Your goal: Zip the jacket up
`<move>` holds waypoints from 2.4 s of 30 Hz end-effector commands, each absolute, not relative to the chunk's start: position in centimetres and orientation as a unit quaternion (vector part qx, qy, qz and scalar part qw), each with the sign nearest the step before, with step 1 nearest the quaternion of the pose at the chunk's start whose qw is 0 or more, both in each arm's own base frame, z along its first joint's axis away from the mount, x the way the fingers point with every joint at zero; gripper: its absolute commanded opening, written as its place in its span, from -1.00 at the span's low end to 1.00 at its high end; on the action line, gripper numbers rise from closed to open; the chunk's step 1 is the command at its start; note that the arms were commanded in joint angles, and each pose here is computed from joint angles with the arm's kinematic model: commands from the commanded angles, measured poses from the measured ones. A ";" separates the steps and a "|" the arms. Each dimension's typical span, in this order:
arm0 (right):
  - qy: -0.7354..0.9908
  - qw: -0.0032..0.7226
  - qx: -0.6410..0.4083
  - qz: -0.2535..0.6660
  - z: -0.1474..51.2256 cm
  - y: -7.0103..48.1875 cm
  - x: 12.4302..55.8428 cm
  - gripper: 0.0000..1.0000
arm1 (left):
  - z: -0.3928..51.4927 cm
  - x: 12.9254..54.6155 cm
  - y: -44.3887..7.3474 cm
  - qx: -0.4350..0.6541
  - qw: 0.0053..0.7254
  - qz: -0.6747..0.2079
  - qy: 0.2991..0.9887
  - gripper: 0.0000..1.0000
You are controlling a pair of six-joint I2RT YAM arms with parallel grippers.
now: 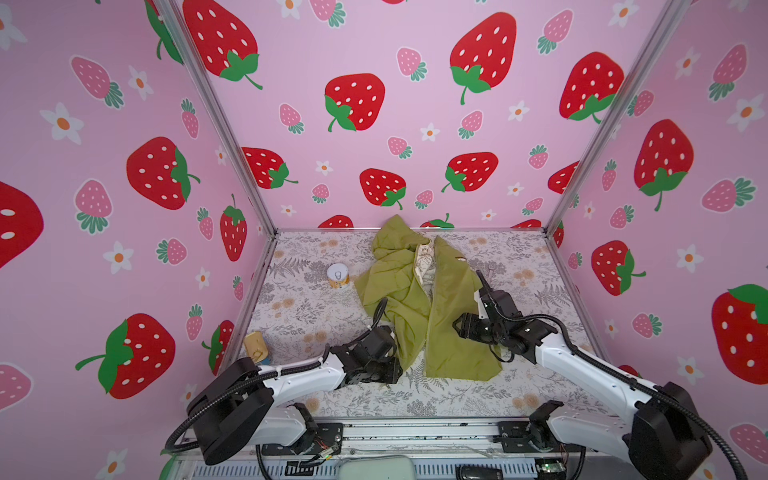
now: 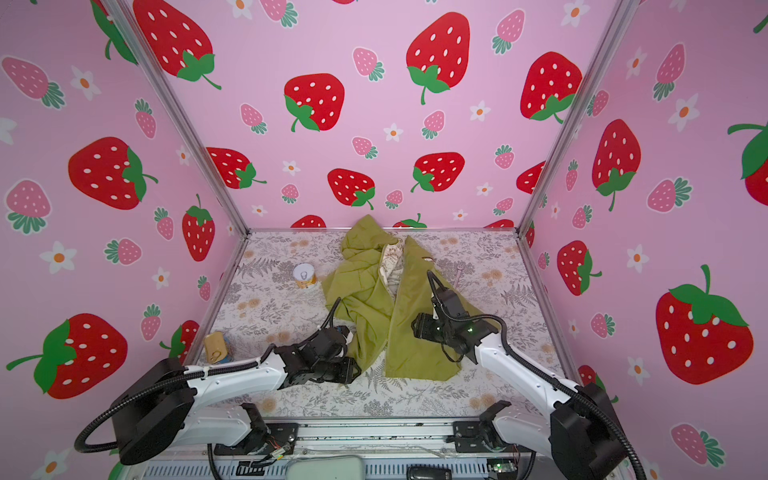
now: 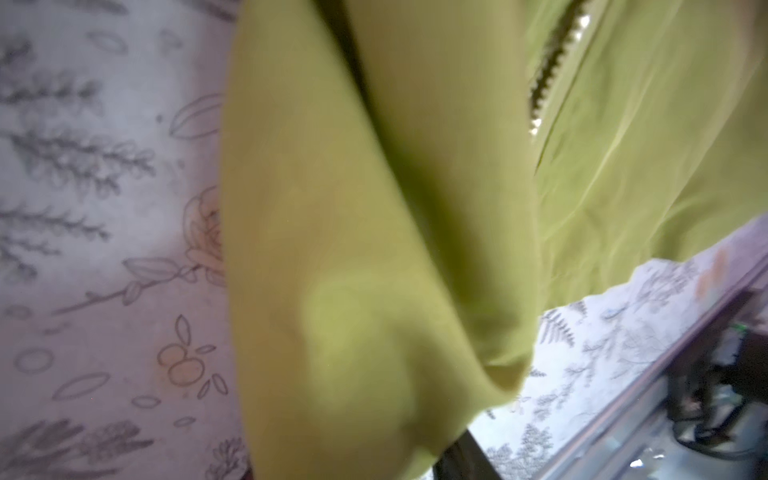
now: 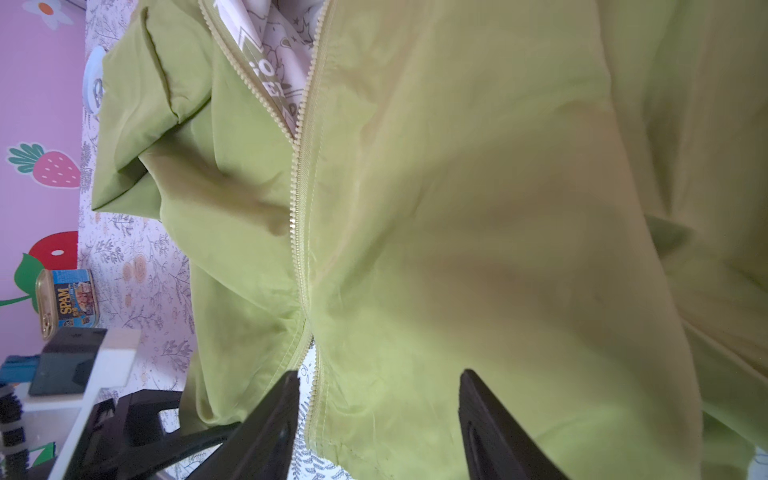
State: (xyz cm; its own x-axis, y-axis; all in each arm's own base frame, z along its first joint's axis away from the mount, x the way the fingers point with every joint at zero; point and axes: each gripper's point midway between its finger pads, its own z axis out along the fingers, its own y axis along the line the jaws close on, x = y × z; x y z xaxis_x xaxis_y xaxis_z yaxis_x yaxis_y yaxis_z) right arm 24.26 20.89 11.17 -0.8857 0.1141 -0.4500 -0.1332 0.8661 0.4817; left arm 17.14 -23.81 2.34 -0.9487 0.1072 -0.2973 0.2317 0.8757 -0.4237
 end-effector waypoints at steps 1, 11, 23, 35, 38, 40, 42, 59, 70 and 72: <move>0.928 0.245 -0.005 0.280 12.4 21.8 24.6 0.23 | 2.4 17.4 -23.6 0.103 0.133 -0.205 0.964 -0.37; 0.910 0.226 -0.018 0.347 13.3 25.4 25.8 0.26 | 7.0 18.2 -26.2 0.073 0.154 -0.318 0.933 -1.00; 0.904 0.233 -0.039 0.356 12.9 31.1 32.9 0.32 | 8.3 18.2 -25.9 0.017 0.150 -0.397 0.905 -1.00; 0.938 0.256 -0.151 0.177 8.9 31.0 38.0 0.34 | 8.3 18.6 -25.0 0.003 0.156 -0.394 0.906 -1.00; 0.933 0.261 -0.179 0.169 9.1 31.9 38.0 0.37 | 8.3 18.6 -24.9 -0.001 0.154 -0.394 0.906 -1.00; 0.933 0.265 -0.188 0.157 9.1 32.3 38.0 0.37 | 8.2 18.6 -24.8 -0.002 0.153 -0.394 0.906 -1.00; 0.936 0.261 -0.189 0.143 8.7 32.4 38.2 0.33 | 8.2 18.6 -24.8 -0.002 0.154 -0.394 0.906 -1.00; 0.930 0.281 -0.173 0.162 11.5 34.0 40.1 -0.78 | 8.4 18.7 -24.2 -0.013 0.159 -0.398 0.904 -1.00; 0.904 0.290 -0.129 0.287 18.9 35.2 44.0 -1.00 | 10.5 20.7 -23.7 -0.055 0.216 -0.416 0.882 -1.00; 0.907 0.284 -0.119 0.288 19.1 34.6 44.9 -1.00 | 10.6 21.4 -23.7 -0.073 0.231 -0.423 0.873 -1.00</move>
State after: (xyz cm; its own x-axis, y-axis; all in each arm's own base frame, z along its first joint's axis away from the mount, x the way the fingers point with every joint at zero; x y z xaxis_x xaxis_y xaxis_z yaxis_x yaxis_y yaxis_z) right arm 44.14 35.21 19.05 -0.7776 -0.0759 -0.6242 -0.4120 0.8114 0.4146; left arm 20.00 -23.89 9.95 -0.9156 -0.2374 -0.3245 0.0951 0.6564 -0.7484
